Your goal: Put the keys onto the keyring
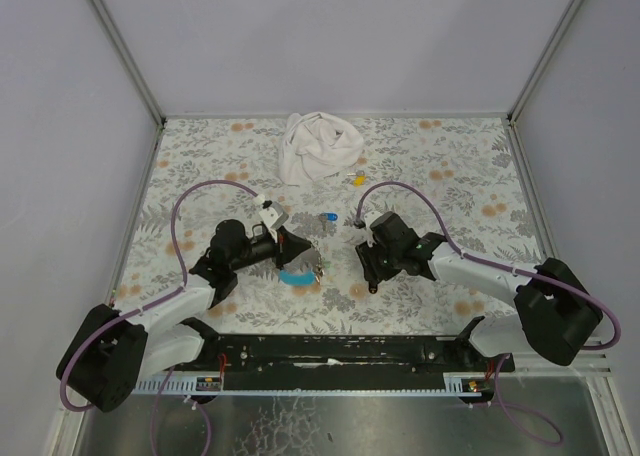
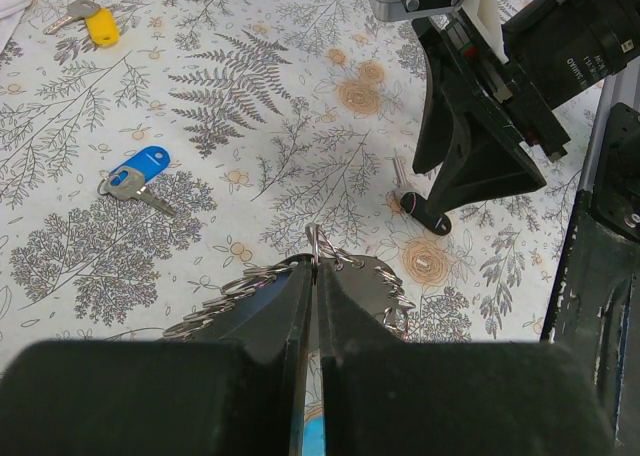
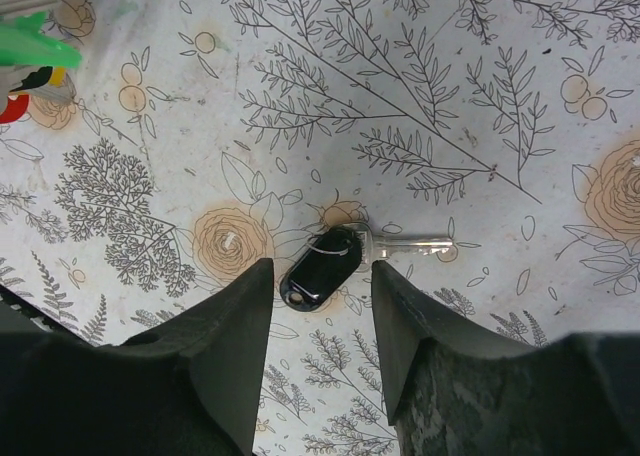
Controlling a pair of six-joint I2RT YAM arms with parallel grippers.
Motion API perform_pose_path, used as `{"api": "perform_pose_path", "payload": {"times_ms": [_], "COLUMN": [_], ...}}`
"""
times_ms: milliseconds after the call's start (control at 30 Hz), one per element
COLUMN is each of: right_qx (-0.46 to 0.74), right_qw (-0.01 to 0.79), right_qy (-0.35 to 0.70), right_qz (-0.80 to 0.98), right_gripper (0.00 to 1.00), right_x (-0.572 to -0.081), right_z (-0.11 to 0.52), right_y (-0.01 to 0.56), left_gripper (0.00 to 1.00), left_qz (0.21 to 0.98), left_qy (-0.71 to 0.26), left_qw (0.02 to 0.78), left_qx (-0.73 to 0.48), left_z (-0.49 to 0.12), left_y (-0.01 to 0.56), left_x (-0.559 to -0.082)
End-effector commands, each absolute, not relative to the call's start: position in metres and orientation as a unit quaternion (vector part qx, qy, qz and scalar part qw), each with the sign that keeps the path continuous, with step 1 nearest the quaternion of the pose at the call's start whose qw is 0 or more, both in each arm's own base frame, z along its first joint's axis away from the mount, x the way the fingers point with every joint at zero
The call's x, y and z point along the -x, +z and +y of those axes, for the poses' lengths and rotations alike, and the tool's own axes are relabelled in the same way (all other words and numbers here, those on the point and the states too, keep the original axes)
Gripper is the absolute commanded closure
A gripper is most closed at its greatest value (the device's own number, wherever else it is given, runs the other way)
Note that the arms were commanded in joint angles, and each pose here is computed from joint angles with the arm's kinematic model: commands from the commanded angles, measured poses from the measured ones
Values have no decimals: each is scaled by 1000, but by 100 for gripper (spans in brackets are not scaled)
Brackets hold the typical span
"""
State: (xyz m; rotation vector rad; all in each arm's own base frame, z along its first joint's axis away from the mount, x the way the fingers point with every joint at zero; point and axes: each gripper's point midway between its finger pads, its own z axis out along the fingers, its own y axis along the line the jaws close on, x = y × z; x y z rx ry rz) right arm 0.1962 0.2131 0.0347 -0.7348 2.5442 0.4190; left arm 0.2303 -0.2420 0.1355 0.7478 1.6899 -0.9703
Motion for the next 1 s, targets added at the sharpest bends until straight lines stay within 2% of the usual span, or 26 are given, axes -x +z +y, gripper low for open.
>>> {"api": "perform_pose_path", "payload": {"times_ms": [0,167,967], "right_qx": [276,270,258], "right_qw": [242,239,240], "right_qy": [177,175,111], "right_qz": [913,916,929], "right_gripper": [49,56,64], "right_x": [-198,-203,-207], "right_z": [226,230,237], "right_y": [45,43,33], "left_gripper": [100,100,100], "left_qz": [669,670,669], "left_qy": [-411,-413,-415], "left_qw": [528,525,522], "left_qx": [-323,-325,-328], "left_z": [-250,-251,-252], "left_y": [160,160,160], "left_x": [-235,-235,-233]}}
